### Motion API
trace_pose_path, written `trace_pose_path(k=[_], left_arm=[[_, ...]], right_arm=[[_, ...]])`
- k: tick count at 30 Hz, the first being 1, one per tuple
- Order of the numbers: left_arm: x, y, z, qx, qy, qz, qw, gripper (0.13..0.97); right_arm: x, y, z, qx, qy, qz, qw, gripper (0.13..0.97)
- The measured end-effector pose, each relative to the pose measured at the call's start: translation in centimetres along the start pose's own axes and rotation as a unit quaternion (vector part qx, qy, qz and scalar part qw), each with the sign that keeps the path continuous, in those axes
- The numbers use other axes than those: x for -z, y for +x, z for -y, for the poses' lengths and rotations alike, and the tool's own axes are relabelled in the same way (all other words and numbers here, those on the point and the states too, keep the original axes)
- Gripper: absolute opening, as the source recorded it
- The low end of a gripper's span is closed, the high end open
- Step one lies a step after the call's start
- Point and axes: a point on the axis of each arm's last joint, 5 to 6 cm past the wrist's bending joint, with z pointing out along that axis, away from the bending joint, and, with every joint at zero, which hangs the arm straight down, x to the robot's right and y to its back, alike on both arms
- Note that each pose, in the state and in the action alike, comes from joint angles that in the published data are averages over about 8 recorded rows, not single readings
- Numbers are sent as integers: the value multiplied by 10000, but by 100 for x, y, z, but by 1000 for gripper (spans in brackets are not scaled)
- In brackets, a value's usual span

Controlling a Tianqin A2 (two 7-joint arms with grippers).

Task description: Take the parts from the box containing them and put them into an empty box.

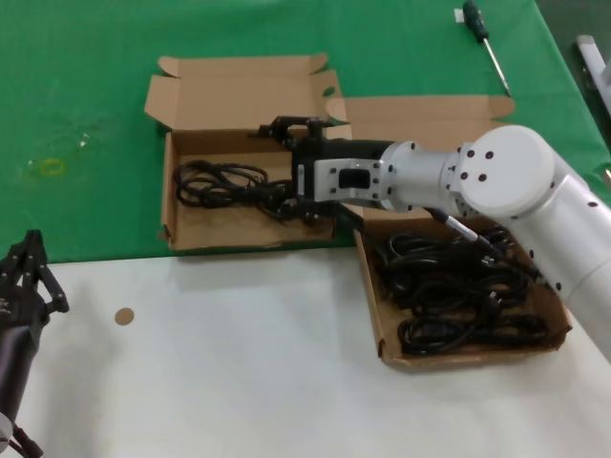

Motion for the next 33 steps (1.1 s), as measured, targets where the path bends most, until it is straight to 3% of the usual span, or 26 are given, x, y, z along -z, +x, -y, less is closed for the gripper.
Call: trace_pose_path(k=[3, 7, 15, 24, 33], left_arm=[[0, 0, 0, 0, 0, 0, 10000, 152], [0, 0, 0, 0, 0, 0, 10000, 152], [0, 0, 0, 0, 0, 0, 10000, 152], [0, 0, 0, 0, 0, 0, 10000, 177], [0, 0, 0, 0, 0, 0, 10000, 219]], right_arm=[[45, 27, 22, -3, 3, -54, 10000, 478], [117, 61, 54, 1, 8, -123, 9999, 478], [194, 88, 84, -8, 17, -170, 9999, 692], [202, 61, 82, -85, 33, -214, 9997, 859], [252, -133, 61, -629, 123, -517, 9966, 914]])
